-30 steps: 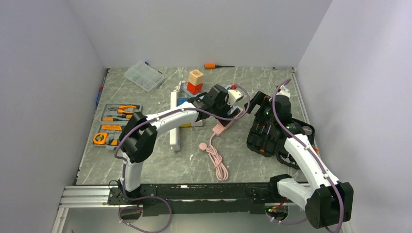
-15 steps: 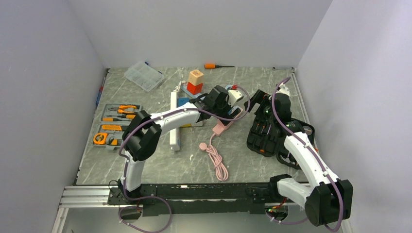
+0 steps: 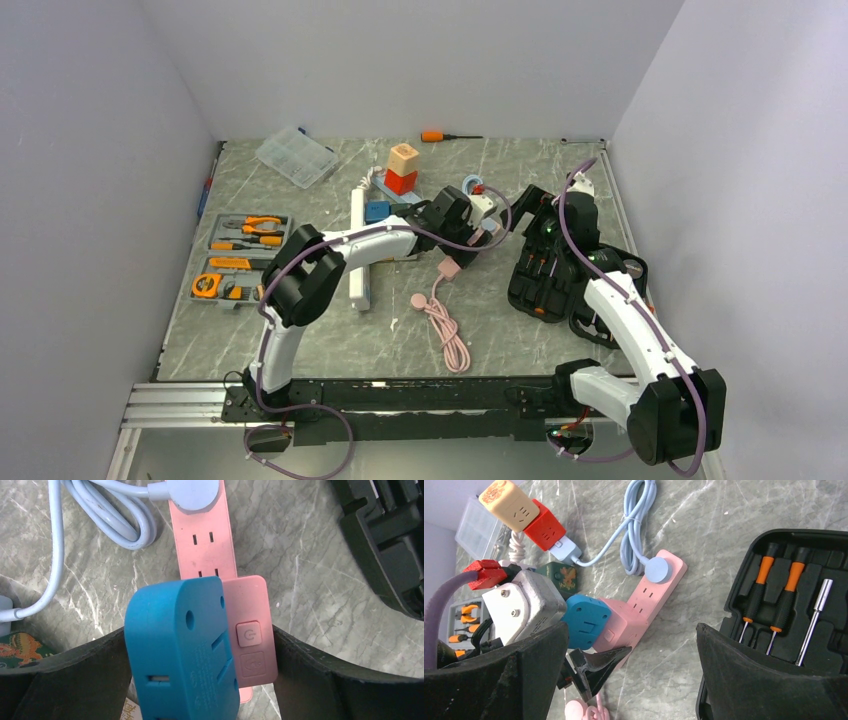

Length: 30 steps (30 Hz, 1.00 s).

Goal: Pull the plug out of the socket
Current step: Pick up the socket from the center of the board.

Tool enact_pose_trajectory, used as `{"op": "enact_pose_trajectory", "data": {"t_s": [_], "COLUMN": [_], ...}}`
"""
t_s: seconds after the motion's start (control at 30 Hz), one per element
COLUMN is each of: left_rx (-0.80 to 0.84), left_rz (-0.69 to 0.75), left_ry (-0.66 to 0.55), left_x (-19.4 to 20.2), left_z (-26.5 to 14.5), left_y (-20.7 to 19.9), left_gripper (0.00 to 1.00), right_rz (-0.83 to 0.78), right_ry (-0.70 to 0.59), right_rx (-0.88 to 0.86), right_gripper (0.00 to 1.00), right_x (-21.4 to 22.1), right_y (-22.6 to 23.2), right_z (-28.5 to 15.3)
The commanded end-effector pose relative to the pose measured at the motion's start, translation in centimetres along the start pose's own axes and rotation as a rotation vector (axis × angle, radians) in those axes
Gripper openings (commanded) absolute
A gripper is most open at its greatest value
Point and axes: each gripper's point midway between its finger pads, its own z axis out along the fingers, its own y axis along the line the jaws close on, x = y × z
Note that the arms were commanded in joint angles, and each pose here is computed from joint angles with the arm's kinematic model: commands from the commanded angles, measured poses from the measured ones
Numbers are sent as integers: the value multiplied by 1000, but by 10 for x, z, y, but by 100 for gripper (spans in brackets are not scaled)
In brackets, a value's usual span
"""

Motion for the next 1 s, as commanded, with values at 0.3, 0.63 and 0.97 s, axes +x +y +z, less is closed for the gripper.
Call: {"op": "enact_pose_trajectory", "data": {"t_s": [0.3, 0.63, 0.97], "left_rx": [24, 41, 224], "left_rz": [-86, -83, -242], "left_ry": [-45, -194, -301], "left_x": [-2, -86, -119], "left_z": [2, -82, -149], "left_y": [-8, 28, 16], "left_gripper": [42, 6, 3], "right_rz": [4, 82, 288], "right_ry": [-41, -5, 29], "right_rx": [-63, -82, -249], "right_gripper": [93, 98, 97], "right_x": [-8, 12, 26], "right_y": [11, 8, 34], "right_z": [-6, -6, 7]}}
